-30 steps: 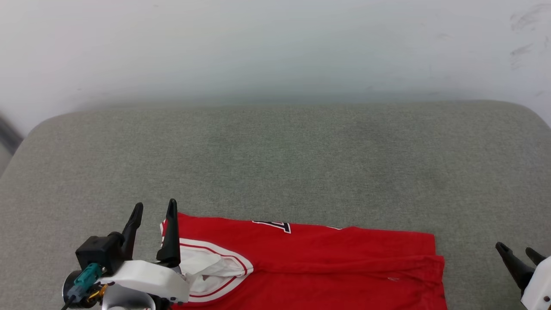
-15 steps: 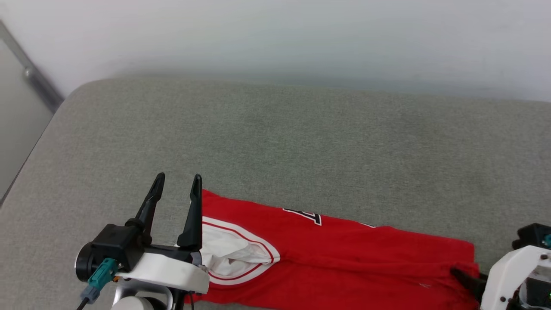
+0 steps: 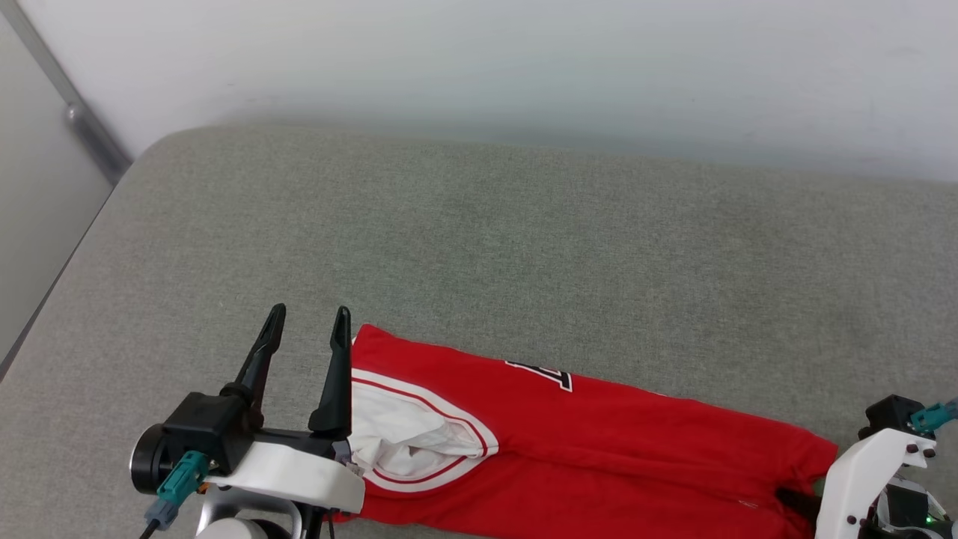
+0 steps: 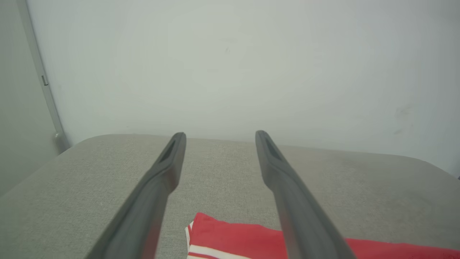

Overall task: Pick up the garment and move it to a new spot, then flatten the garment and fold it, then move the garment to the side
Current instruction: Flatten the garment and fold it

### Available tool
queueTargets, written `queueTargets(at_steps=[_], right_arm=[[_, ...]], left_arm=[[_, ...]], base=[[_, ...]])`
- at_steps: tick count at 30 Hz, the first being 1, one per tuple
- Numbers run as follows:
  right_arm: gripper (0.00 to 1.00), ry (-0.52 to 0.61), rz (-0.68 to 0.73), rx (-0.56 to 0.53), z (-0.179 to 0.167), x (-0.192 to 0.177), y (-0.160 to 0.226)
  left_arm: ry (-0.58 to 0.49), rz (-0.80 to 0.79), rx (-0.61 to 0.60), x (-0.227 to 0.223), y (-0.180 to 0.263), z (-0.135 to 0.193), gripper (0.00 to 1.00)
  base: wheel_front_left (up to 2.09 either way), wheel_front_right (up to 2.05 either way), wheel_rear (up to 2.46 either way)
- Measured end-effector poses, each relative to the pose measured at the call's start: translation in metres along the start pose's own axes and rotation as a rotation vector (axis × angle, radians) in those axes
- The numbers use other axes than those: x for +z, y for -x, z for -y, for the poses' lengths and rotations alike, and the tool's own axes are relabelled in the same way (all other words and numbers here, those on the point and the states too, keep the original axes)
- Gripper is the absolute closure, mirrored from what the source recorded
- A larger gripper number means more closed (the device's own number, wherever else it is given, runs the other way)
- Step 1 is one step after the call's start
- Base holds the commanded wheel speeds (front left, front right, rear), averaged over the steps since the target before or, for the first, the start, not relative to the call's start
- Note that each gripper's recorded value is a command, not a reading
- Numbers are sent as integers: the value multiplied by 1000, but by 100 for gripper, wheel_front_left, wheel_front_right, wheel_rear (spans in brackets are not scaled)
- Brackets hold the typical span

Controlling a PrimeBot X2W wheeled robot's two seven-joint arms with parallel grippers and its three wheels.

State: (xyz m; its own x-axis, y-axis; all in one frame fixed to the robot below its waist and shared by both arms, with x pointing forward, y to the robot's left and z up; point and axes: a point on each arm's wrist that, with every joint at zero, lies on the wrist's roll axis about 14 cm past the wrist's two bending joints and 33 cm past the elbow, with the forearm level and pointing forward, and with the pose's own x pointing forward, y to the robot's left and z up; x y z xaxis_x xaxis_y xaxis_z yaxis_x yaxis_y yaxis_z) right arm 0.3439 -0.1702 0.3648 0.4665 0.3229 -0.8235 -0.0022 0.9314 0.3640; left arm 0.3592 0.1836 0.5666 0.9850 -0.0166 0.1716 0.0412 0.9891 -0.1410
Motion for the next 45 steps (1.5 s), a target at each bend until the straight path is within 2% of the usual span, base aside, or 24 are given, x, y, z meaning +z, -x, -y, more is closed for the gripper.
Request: queueTargets(at_steps=[6,10,20,23,25,27,32,40,45], right_arm=[[100,25,62,1,0,11,13],[100,23,133,-38,16,27,31],[100,-120,286,-247,98,45,97],[100,-163,324,-273,109,47,110],[100,-199,323,-252,105,44,110],[100,-249,323,-189,92,42,104],[100,-385,276,119,27,43,86],[100,-430,165,516,-55,44,73],[100,-402,52,659,-112,29,51]], left_arm=[[-25,-10,-18,1,4,4,0],[-12,-27,-29,-3,7,9,0],[5,-55,-70,-11,7,24,0],[6,-57,-78,-12,4,27,0],[7,-60,-83,-13,4,29,0],[8,-61,-85,-14,3,31,0],[10,-64,-85,-14,4,31,0],[4,-70,-67,-14,8,24,0],[0,-67,-52,-11,10,19,0]], base=[[0,0,0],[0,0,0],[0,0,0],[0,0,0],[0,0,0],[0,0,0],[0,0,0],[0,0,0],[0,0,0]])
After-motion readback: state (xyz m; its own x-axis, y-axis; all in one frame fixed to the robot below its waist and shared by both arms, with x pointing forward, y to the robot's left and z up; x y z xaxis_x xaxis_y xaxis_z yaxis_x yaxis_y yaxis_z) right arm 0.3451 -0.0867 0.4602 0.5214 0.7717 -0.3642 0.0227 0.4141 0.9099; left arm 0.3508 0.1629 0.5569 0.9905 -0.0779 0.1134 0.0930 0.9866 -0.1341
